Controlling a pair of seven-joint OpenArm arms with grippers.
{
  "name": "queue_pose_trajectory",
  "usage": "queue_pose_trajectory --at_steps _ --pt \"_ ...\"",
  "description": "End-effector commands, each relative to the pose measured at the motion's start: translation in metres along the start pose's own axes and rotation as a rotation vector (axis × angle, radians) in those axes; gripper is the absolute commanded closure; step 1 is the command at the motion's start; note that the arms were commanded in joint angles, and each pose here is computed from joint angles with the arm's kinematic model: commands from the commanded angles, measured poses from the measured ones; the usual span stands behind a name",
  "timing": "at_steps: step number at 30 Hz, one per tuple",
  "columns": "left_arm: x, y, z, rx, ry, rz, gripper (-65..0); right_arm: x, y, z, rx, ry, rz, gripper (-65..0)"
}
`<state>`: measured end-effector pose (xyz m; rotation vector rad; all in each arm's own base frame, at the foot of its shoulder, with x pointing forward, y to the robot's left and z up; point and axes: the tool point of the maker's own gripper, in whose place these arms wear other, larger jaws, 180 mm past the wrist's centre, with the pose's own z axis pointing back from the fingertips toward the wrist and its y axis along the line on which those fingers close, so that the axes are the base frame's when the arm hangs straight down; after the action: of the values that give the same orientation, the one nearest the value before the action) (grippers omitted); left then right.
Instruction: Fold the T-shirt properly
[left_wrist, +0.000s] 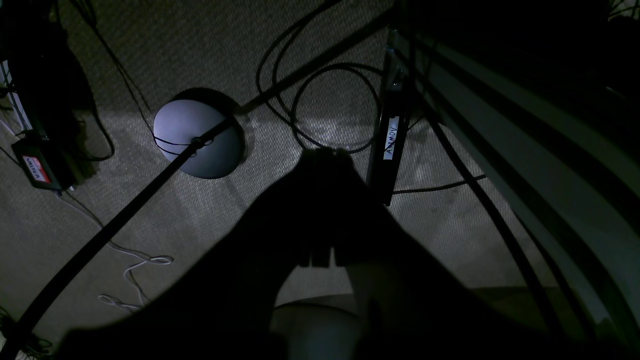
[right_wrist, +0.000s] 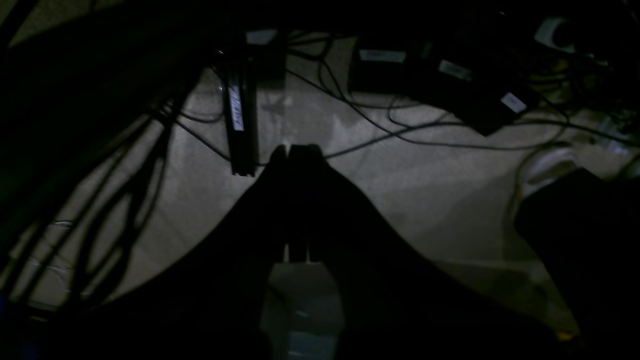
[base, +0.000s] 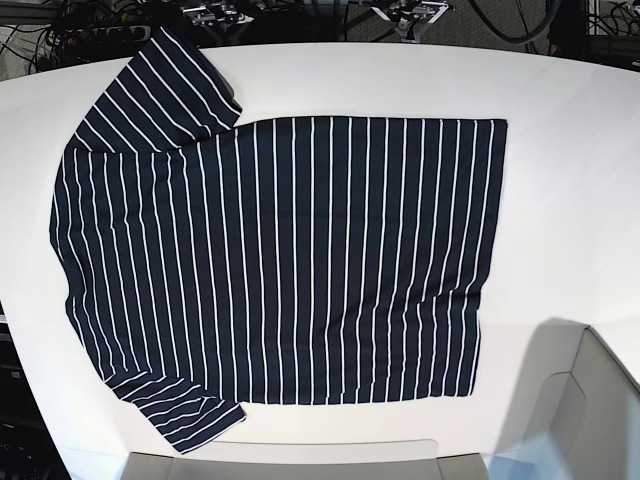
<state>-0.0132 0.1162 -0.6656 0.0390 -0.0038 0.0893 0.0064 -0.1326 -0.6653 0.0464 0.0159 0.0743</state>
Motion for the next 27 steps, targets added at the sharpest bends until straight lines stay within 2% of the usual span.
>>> queue_pose_trajectory --at_steps 1,15,27 --pt "-0.001 -0.002 0.000 0.001 -0.006 -0.005 -0.2 0.002 -0.002 0.000 -0.003 -0.007 0.001 -0.2" --pt "-0.002 -0.002 0.000 0.001 -0.005 -0.006 -0.3 0.002 -0.002 0.000 -0.003 -0.007 0.001 -0.2" --pt "-0.002 0.013 0.000 0.024 0.000 -0.004 -0.3 0.002 -0.003 0.000 -0.004 -0.007 0.001 -0.2"
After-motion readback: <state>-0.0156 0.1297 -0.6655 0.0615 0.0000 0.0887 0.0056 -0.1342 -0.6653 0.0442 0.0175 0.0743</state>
